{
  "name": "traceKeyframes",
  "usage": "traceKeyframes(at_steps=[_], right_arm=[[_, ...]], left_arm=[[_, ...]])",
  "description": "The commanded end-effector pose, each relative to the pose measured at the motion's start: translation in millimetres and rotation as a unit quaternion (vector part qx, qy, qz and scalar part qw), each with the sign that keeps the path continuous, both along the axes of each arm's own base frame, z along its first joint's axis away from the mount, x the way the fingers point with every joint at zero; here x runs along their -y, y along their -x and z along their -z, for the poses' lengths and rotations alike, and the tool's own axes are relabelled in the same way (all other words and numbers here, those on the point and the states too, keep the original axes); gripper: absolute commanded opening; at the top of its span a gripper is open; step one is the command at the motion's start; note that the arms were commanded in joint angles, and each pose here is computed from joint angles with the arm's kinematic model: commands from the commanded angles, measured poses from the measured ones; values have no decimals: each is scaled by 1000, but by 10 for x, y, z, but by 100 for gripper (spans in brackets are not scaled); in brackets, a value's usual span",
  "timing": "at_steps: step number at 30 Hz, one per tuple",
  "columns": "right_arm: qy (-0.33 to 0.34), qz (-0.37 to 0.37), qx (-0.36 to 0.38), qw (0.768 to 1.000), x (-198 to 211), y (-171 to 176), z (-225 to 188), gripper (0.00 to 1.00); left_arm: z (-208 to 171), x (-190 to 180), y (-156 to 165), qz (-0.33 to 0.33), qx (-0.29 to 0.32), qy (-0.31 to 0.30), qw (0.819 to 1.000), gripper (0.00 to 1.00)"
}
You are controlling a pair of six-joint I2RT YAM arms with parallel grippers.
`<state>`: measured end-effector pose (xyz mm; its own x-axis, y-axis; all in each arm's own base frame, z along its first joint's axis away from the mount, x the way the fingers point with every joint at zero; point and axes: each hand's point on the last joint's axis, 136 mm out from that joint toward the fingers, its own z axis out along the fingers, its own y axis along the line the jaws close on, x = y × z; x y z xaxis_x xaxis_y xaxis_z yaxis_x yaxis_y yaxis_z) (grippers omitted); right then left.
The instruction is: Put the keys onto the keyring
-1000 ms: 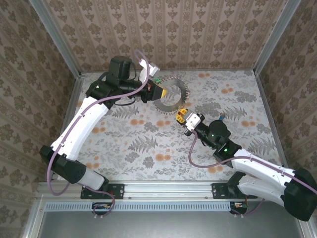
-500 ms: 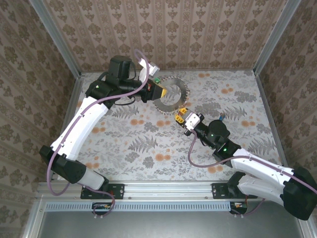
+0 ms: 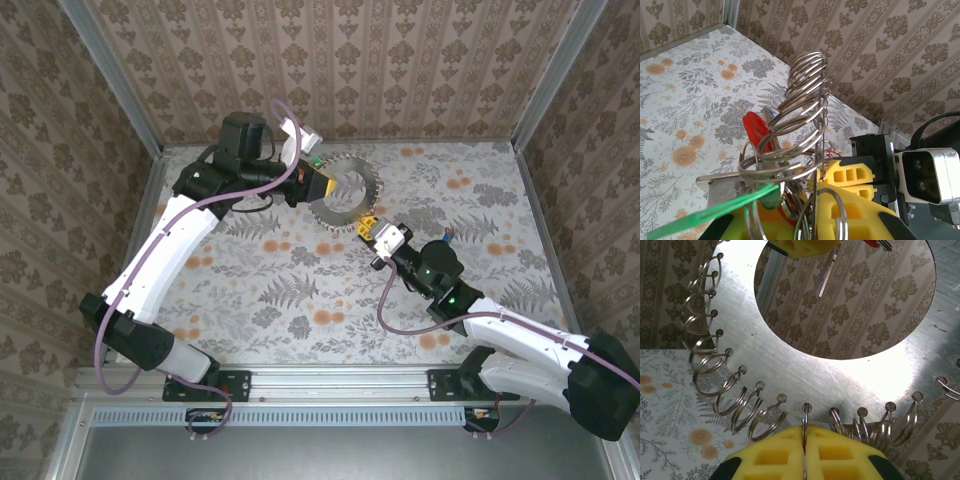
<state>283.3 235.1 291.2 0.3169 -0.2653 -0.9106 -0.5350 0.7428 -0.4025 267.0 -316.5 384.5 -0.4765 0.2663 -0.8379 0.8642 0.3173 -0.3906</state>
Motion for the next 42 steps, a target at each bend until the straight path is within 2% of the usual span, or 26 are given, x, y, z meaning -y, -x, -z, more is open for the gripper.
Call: traceKeyframes(at_steps=[1,6,10,15,22,26,35,38,42], right_arm=[[-28,14,21,999,42,-28,-207,6],[-33,18,14,999,60,-41,-194,1],[-55,21,-5,998,116,-58,-184,0],[-97,16,-33,995,231,-53,-223,0],[-96,-32,-72,992,170,11,-226,0],[-102,-28,-80,991,198,-19,-247,0],[-89,-17,-87,992,245,-78,-256,0],[-77,8,-75,994,309,-125,-251,0],[-57,11,-73,996,268,-150,-225,0]], left_arm=[[-188,29,81,13,20,20,1000,0],[-178,33,43,2,15,24,1000,0],[-123,-26,-110,-47,-5,38,998,0],[-31,-117,-266,-99,-53,87,990,0],[187,-128,-340,-133,-132,127,974,0],[426,-131,-377,-153,-197,135,959,1],[720,-94,-317,-141,-284,165,934,5],[759,-78,-278,-133,-299,169,930,0],[681,8,-204,-107,-308,189,926,0]])
